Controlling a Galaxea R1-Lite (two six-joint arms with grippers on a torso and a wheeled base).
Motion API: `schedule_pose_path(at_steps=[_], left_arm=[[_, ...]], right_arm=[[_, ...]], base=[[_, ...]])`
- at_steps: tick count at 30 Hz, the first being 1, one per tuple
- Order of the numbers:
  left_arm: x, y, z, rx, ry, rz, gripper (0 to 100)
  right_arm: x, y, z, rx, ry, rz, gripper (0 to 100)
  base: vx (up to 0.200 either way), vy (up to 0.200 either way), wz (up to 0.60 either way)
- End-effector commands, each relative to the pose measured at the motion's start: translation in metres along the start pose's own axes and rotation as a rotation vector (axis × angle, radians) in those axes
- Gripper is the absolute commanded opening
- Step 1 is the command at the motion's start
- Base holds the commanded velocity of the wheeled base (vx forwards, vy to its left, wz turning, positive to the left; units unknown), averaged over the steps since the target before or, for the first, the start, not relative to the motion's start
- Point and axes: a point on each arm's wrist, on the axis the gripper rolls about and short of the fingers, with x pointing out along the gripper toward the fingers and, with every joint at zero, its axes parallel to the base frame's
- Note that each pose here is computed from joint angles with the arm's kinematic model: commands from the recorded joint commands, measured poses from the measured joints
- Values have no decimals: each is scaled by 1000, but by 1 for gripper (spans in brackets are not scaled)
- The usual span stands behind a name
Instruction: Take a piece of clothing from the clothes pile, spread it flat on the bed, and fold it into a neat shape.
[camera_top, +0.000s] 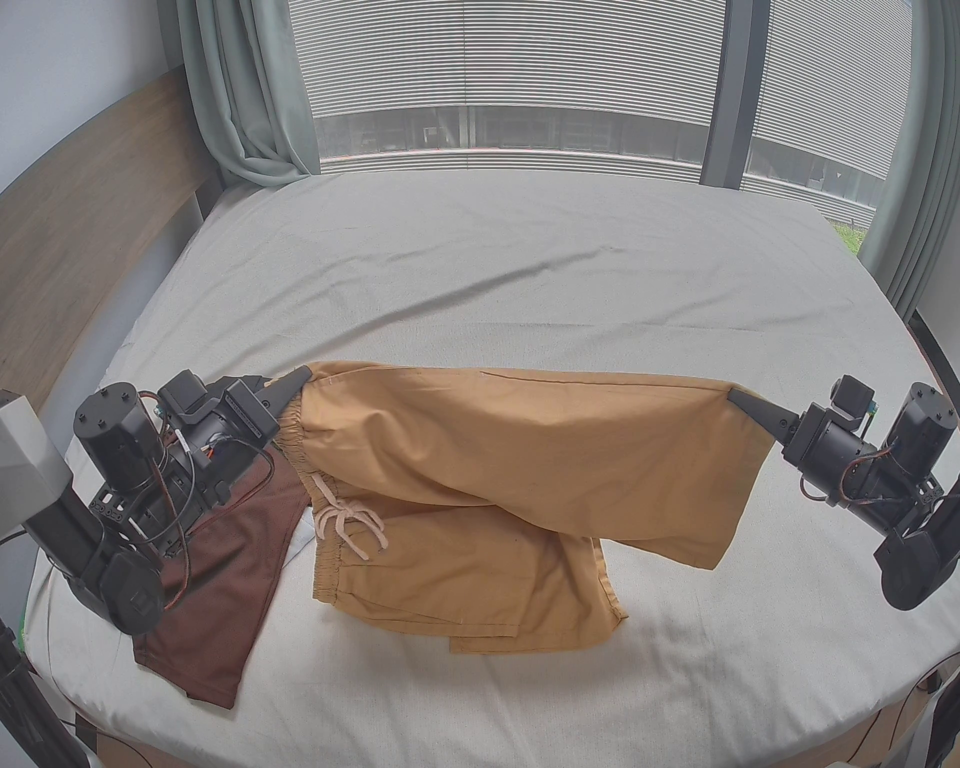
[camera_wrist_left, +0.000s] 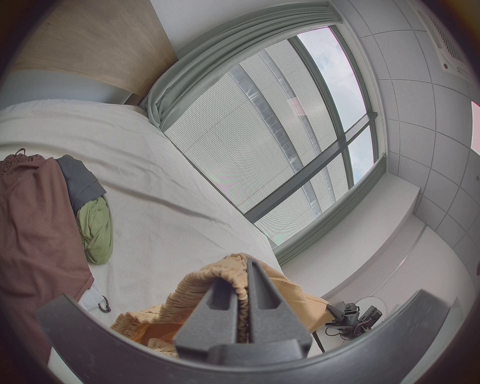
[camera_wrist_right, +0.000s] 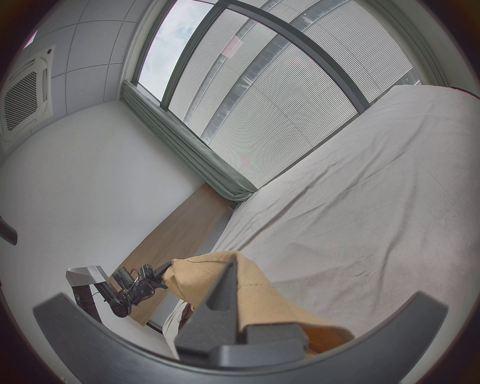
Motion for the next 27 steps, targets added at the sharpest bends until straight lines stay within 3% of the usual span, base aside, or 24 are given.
schedule_pose_path(at_steps=[1,20,27], left_arm=[[0,3,1,0,-3,9,0],[1,4,0,1,-4,13,0],[4,11,-4,5,3,37,0]], right_arm=[[0,-2,2,-3,-6,-6,0],[2,-4,2,-13,-7,-5,0],[17,-20,0,-8,-3,-16,0]], base=[[0,0,0],[0,0,0],[0,0,0]])
